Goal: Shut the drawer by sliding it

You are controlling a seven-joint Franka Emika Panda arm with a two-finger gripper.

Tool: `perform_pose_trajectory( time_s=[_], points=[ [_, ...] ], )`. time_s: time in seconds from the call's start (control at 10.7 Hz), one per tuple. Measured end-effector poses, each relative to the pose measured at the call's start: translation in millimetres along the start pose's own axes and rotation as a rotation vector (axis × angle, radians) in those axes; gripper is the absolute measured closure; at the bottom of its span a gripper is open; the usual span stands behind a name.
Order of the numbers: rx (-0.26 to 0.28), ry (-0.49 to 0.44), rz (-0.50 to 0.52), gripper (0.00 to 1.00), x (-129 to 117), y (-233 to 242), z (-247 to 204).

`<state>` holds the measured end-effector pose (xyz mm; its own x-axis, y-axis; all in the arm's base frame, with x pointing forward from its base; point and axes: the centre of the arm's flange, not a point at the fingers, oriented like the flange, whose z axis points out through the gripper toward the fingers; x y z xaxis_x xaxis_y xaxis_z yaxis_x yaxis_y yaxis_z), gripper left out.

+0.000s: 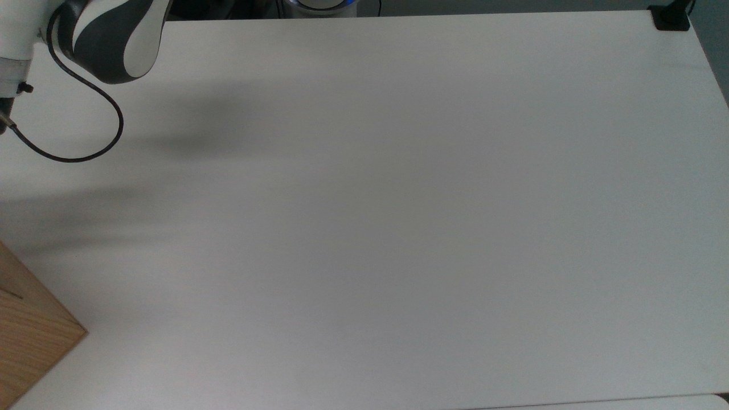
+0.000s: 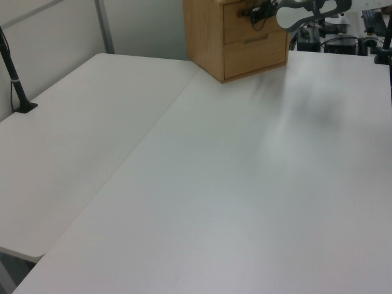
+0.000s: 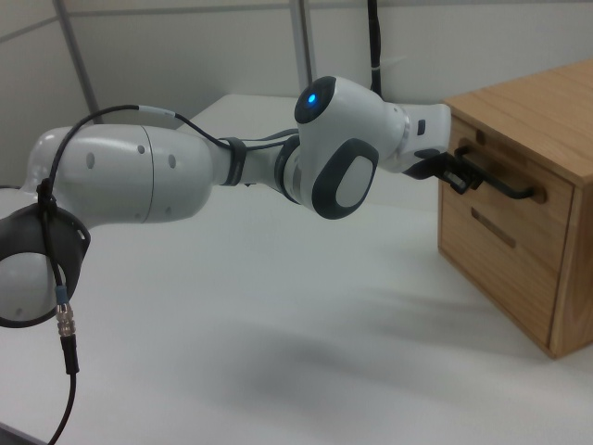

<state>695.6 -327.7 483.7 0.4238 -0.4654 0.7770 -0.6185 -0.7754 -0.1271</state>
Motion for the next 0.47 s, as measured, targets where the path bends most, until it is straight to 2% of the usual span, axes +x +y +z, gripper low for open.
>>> perform_pose_trajectory(
  time_s=[0.28, 0.37, 0.47],
  points=[
    [-0.002, -0.008, 0.005, 0.85, 1.8, 2.0, -4.7],
    [-0.011, -0.039, 0.012, 0.78, 6.6, 4.3, -14.1],
    [-0.023, -0.101, 0.000, 0.77, 16.4, 6.5, -33.4]
  ],
)
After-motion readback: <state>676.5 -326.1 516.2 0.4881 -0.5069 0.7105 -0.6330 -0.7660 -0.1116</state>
